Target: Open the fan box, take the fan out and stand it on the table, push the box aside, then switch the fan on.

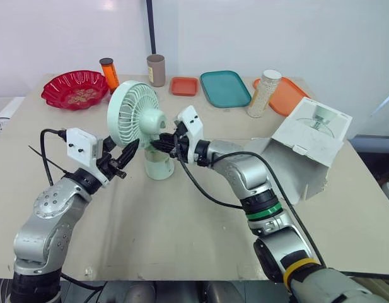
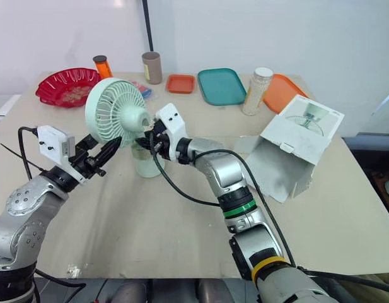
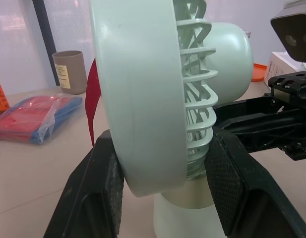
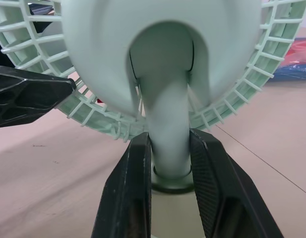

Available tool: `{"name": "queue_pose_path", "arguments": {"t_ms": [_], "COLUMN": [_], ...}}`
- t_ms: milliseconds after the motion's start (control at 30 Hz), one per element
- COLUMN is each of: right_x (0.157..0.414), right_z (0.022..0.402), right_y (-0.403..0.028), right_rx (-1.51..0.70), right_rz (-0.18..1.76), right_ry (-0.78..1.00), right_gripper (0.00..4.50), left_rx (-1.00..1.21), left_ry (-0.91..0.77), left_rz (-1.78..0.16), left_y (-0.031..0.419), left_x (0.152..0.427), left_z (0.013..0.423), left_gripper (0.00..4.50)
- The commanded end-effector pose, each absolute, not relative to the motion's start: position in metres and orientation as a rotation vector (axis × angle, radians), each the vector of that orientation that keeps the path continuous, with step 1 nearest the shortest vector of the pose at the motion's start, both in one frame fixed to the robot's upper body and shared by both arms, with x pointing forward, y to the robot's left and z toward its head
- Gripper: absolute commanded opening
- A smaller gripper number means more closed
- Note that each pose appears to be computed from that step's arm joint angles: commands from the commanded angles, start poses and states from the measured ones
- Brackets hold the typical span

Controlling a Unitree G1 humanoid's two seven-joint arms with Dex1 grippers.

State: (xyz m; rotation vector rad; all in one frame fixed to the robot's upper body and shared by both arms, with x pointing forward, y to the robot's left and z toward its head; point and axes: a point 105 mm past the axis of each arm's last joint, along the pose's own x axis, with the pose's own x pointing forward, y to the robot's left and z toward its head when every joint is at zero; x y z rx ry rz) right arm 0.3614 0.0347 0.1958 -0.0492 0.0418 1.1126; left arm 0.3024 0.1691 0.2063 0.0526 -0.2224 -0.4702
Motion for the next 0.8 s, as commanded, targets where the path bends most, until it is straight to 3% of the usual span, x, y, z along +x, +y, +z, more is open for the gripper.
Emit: {"name": "queue_pose_path", "arguments": {"t_ms": [33, 467, 600, 800], "right_x": [0.3559, 0.3559, 0.3536, 0.3559], "right_z": [0.2111, 0.2117, 0.2139, 0.2126], "right_y": [0.042, 0.0429, 0.044, 0.0431], "right_rx": [-0.057, -0.051, -0.042, -0.057], "right_rz": [1.15, 1.15, 1.161, 1.149], "right_ry": [-0.016, -0.018, -0.029, -0.027], "right_gripper": [1.41, 1.41, 0.44, 0.35], "left_rx": [0.08, 0.072, 0.075, 0.072], "left_ry": [-0.303, -0.301, -0.303, -0.296], "left_rz": [-0.461, -0.464, -0.465, -0.471], "left_y": [0.1698, 0.1691, 0.1685, 0.1672], "left_x": [0.2965, 0.2959, 0.296, 0.2952], "left_z": [0.2245, 0.2232, 0.2232, 0.2208], "left_gripper": [1.86, 1.86, 1.86, 1.86]}}
